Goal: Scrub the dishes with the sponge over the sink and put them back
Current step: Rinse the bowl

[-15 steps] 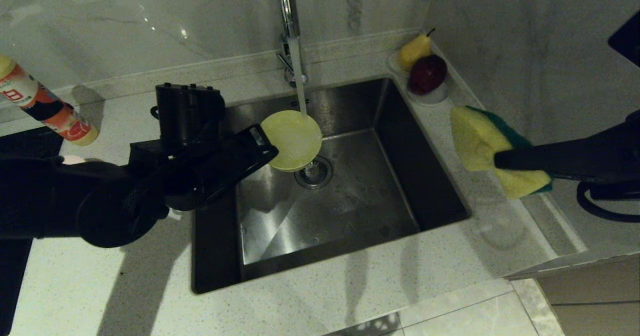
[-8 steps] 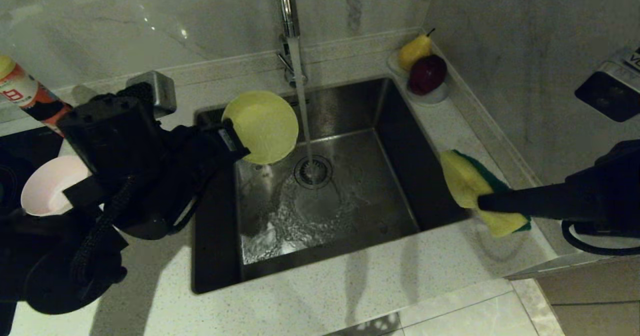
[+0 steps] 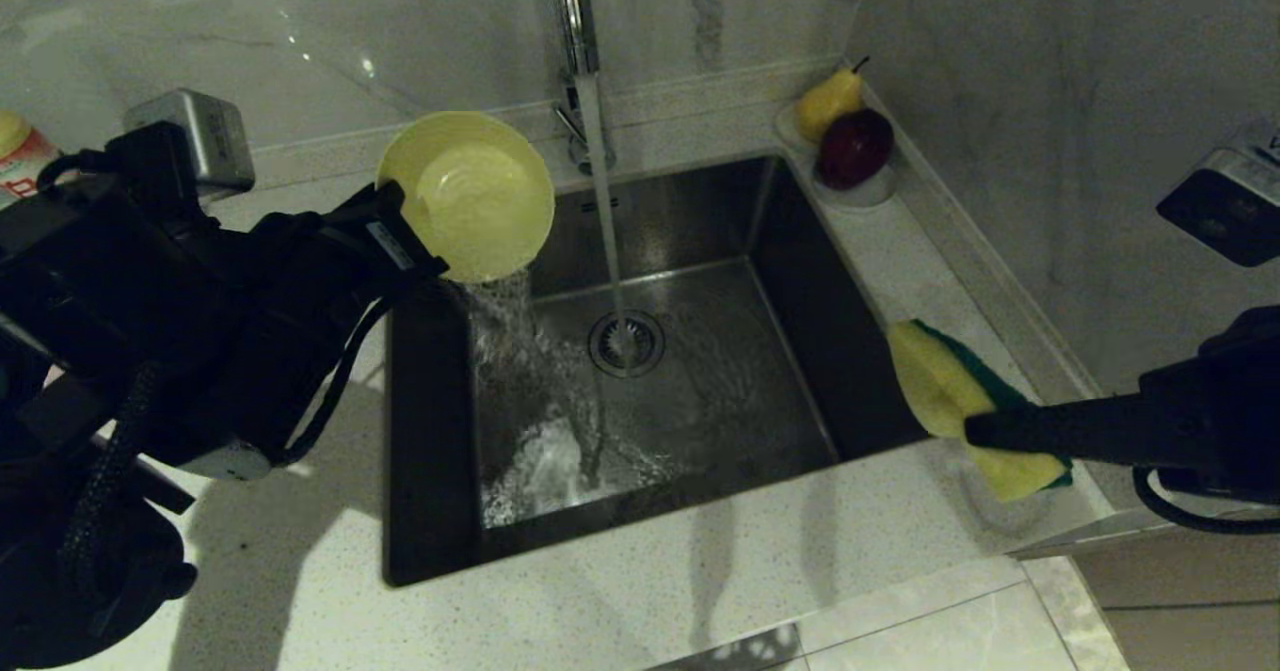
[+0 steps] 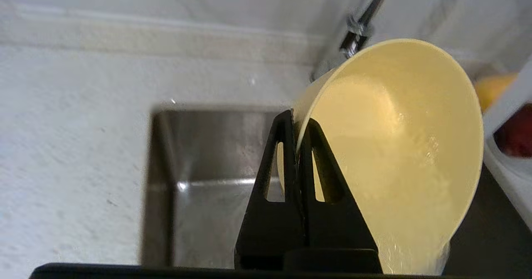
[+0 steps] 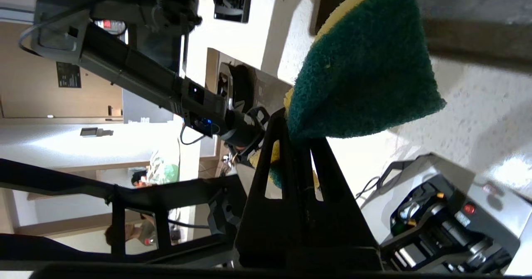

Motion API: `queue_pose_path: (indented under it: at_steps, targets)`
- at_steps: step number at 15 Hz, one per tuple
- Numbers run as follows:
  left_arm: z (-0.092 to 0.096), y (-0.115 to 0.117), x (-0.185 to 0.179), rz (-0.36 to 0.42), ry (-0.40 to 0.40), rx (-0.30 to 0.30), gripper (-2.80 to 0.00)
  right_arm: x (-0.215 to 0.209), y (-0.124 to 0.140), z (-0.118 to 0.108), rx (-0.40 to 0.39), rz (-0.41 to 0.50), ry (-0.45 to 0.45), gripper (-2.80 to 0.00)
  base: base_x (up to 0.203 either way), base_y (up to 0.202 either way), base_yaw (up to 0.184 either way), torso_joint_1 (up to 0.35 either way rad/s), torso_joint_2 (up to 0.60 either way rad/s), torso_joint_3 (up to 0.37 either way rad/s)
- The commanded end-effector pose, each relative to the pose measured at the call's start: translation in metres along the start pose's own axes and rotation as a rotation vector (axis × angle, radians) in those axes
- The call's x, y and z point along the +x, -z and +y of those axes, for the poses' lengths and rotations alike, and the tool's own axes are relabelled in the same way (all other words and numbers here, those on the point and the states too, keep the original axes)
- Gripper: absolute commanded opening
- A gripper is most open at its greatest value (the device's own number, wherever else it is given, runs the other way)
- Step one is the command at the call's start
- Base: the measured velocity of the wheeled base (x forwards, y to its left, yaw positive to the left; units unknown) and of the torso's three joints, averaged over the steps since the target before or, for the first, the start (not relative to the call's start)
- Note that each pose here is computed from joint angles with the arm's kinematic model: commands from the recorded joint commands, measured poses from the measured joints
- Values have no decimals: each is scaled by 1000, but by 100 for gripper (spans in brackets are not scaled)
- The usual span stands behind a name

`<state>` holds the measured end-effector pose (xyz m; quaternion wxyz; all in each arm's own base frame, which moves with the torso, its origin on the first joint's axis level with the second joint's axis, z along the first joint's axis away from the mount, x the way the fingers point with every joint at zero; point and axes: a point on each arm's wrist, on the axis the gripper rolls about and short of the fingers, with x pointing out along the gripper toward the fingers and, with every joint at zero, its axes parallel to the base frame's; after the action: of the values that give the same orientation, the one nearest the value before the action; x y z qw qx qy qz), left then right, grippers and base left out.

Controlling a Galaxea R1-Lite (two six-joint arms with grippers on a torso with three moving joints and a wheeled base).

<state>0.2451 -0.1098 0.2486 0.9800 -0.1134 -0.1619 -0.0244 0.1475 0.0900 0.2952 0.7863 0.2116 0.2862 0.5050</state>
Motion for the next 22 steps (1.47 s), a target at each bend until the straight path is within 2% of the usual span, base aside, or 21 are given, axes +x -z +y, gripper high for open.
queue_pose_path:
  at_steps: [1,3,5,7,9,12,17,20,22]
  targets:
    - [2,-7,0,-29,-5,7,-280,2,5,-5,15,13,0,-280,0,0,0,0,0,0]
    - [2,-16,-2,-60,3,20,-280,6,6,-9,-1,-7,-12,-280,0,0,0,0,0,0]
    - [2,-26,-4,-124,23,17,-280,7,5,-9,-11,-14,-21,-280,0,0,0,0,0,0]
    - [2,-33,-7,-172,50,55,-280,6,5,-7,-17,-17,-25,-280,0,0,0,0,0,0]
    - [2,-39,-10,-213,85,60,-280,6,6,-7,-16,-15,-26,-280,0,0,0,0,0,0]
    - [2,-41,-13,-227,118,78,-280,7,6,-8,-14,-12,-26,-280,0,0,0,0,0,0]
    - [5,-50,-28,-279,224,177,-280,6,2,-5,-25,-22,-31,-280,0,0,0,0,0,0]
    - [8,-53,-28,-290,220,187,-280,7,3,-4,-29,-19,-36,-280,0,0,0,0,0,0]
    - [13,-57,-29,-312,236,236,-280,9,3,-7,-21,-10,-33,-280,0,0,0,0,0,0]
